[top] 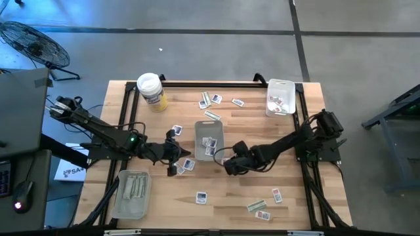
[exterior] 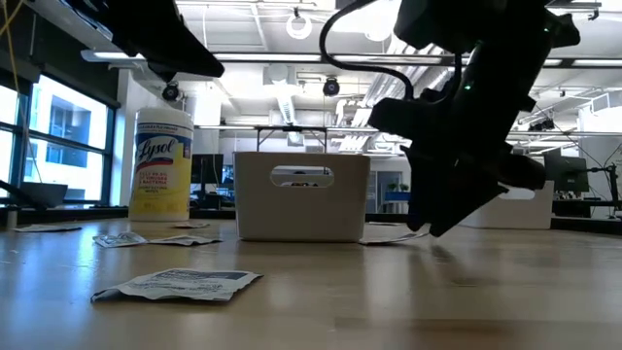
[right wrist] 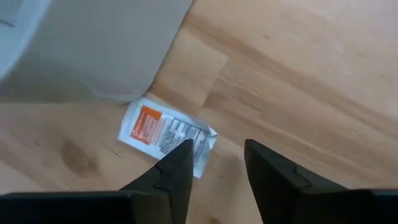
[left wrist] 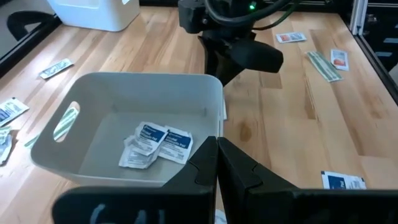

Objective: Pick & Place First Aid Supplies
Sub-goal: Put the orange pad into the white bin

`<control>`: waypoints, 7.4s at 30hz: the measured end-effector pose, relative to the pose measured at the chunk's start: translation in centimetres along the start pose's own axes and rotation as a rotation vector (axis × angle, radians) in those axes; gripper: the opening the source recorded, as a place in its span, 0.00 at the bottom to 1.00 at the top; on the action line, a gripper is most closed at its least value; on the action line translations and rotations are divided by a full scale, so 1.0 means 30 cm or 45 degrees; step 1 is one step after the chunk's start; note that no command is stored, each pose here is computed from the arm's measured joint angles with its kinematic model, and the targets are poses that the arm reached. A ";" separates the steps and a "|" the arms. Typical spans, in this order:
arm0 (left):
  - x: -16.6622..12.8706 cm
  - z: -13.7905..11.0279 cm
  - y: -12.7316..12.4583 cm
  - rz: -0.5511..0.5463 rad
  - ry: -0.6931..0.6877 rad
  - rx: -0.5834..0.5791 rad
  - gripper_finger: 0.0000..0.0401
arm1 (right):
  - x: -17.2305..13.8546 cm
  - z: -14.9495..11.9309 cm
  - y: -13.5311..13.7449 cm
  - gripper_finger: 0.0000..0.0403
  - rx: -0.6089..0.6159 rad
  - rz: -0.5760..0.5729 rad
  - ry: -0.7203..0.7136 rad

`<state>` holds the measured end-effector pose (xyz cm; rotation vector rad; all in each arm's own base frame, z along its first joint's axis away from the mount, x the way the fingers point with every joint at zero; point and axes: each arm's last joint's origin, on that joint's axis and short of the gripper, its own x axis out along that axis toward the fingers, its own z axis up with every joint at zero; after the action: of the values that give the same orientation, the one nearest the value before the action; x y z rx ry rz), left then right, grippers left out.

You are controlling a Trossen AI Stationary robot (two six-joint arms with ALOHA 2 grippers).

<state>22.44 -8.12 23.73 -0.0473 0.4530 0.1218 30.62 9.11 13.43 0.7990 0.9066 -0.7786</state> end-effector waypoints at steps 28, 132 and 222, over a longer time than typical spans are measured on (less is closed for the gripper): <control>0.000 -0.009 0.003 0.010 0.031 -0.017 0.01 | 0.042 -0.019 0.016 0.25 0.123 0.032 0.025; 0.000 -0.024 0.010 0.048 0.081 -0.021 0.01 | -0.397 0.435 -0.408 0.24 -0.164 -0.443 0.235; 0.000 -0.024 0.007 0.016 0.091 -0.023 0.01 | -0.140 -0.105 -0.348 0.00 -0.279 -0.075 0.171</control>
<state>22.10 -7.96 23.06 -0.0667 0.5240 0.1365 19.02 7.76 13.28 0.6389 1.1194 -0.6688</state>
